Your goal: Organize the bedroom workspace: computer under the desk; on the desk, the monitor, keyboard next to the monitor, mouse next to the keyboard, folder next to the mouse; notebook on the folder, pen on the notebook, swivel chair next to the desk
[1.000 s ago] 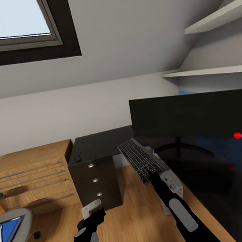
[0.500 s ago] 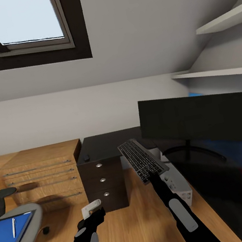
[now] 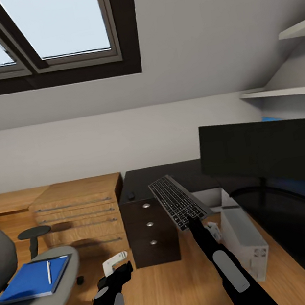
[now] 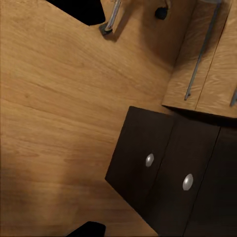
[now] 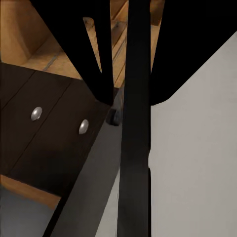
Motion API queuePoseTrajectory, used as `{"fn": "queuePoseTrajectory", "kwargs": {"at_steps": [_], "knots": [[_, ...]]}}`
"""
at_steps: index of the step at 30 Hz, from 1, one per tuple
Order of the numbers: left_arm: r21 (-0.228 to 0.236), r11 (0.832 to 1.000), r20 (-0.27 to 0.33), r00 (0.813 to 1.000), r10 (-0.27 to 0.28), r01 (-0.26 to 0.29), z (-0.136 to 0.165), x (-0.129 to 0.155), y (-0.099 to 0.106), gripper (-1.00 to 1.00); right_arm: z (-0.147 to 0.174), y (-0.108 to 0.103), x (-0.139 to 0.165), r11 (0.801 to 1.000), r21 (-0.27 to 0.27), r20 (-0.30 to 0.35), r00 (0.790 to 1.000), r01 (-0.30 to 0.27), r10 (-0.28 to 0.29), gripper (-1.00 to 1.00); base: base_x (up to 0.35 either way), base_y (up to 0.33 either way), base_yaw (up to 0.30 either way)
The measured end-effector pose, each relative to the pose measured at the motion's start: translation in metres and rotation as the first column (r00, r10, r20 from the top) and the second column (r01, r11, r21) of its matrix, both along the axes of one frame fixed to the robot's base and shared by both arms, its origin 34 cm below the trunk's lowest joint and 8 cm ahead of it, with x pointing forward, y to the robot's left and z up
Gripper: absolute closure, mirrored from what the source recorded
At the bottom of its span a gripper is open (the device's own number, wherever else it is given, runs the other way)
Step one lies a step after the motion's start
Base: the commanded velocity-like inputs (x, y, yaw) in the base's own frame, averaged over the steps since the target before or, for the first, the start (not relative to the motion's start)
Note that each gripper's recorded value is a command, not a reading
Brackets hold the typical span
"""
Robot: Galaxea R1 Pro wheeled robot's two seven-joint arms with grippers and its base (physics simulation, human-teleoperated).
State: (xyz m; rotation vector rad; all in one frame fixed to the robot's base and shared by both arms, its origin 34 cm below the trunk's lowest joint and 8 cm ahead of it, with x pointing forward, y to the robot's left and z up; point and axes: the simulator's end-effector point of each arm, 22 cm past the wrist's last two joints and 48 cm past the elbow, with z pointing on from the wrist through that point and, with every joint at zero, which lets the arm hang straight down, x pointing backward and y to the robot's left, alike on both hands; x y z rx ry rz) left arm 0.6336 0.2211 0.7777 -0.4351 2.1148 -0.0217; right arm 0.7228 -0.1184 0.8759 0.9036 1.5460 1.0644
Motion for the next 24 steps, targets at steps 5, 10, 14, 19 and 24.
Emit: {"fn": "queuePoseTrajectory", "kwargs": {"at_steps": [5, 10, 14, 19, 24], "knots": [[0.000, 1.000, 0.002, 1.000, 0.000, 0.000, 0.0007, 0.0001, -0.0001, -1.00, 0.0012, -0.0001, -0.0001, 1.000, 0.001, 0.003, 1.000, 0.000, 0.000, 1.00, 0.018, 0.182, 0.033], [0.000, 1.000, 0.002, 1.000, -0.001, 0.001, 0.0008, 0.0002, -0.0004, -1.00, 0.0014, -0.0003, 0.0000, 1.000, 0.001, 0.003, 1.000, 0.000, 0.000, 1.00, 0.005, 0.037, 0.006], [-0.001, 1.000, 0.002, 1.000, -0.002, 0.002, 0.0008, 0.0002, -0.0004, -1.00, 0.0013, -0.0008, 0.0001, 1.000, 0.002, 0.003, 1.000, 0.001, -0.001, 1.00, 0.001, 0.005, 0.001], [-0.001, 1.000, 0.002, 1.000, -0.002, 0.002, 0.0009, 0.0002, -0.0004, -1.00, 0.0018, -0.0013, 0.0002, 1.000, 0.003, 0.004, 1.000, 0.002, -0.002, 1.00, 0.016, 0.001, 0.000], [0.001, 1.000, 0.003, 1.000, -0.002, 0.002, 0.0013, 0.0000, -0.0003, -1.00, 0.0029, -0.0012, 0.0000, 1.000, 0.003, 0.006, 1.000, 0.001, -0.001, 1.00, 0.236, 0.000, 0.000]]}}
